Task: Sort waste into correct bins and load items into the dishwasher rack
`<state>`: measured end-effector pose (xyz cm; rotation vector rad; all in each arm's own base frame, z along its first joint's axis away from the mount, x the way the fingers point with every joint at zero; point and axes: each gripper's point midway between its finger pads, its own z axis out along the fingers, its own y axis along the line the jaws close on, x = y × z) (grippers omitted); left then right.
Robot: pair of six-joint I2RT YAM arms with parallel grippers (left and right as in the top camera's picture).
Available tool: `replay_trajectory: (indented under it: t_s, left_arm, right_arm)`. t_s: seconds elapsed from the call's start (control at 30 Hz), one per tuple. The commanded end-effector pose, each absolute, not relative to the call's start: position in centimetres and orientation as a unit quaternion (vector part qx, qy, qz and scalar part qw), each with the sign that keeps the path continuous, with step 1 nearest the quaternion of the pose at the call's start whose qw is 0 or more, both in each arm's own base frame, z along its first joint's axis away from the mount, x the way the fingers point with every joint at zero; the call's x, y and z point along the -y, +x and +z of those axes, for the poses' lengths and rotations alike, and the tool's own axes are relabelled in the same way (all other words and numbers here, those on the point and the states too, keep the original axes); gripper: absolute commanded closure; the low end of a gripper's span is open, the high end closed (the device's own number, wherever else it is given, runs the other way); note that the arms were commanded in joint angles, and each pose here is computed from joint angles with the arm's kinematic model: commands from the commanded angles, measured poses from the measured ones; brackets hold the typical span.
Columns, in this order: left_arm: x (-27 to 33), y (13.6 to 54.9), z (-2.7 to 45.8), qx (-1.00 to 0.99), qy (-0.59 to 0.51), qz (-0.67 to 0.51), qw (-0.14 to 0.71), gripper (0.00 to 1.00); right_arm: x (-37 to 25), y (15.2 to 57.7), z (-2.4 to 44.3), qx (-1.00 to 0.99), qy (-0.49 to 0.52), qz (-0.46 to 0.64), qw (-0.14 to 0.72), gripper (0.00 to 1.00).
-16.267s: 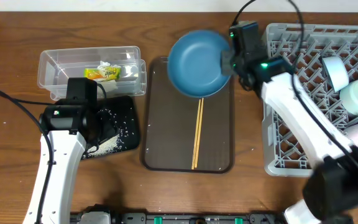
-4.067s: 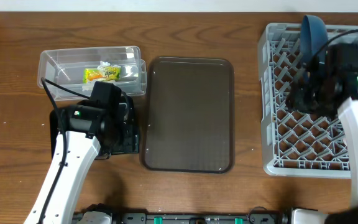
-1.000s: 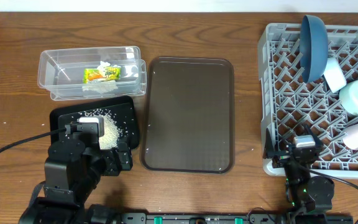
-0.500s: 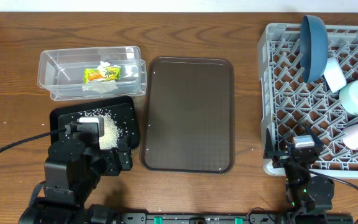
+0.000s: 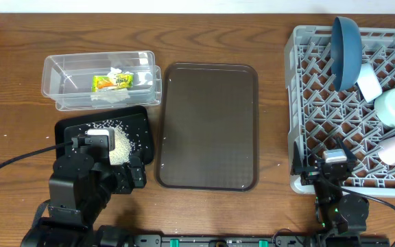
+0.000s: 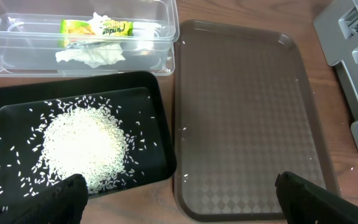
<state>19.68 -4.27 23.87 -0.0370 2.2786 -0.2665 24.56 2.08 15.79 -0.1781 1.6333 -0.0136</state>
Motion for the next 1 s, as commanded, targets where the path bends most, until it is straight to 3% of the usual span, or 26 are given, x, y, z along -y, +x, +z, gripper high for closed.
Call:
replay_trajectory:
  t_s: [0.0, 0.43, 0.7, 0.97]
  left_arm:
    - [4.1, 19.7, 23.7, -0.906, -0.017, -0.102, 0.41, 0.01]
    - [3.2, 18.8, 23.4, -0.902, -0.02, -0.082, 0.422, 0.01]
    - [1.3, 17.8, 18.4, -0.891, -0.053, -0.057, 0.447, 0.01]
    - [1.3, 20.6, 15.1, -0.841, -0.056, -0.065, 0.534, 0.01]
  right_arm:
    - [-1.9, 24.5, 15.8, -0.727, -0.08, -0.012, 0.682, 0.01]
    - [-1.9, 24.5, 15.7, -0.727, -0.08, -0.012, 0.681, 0.01]
    - [-1.9, 24.5, 15.8, -0.727, -0.08, -0.012, 0.682, 0.01]
    - [-1.9, 24.5, 15.8, -0.727, -0.081, -0.012, 0.682, 0.01]
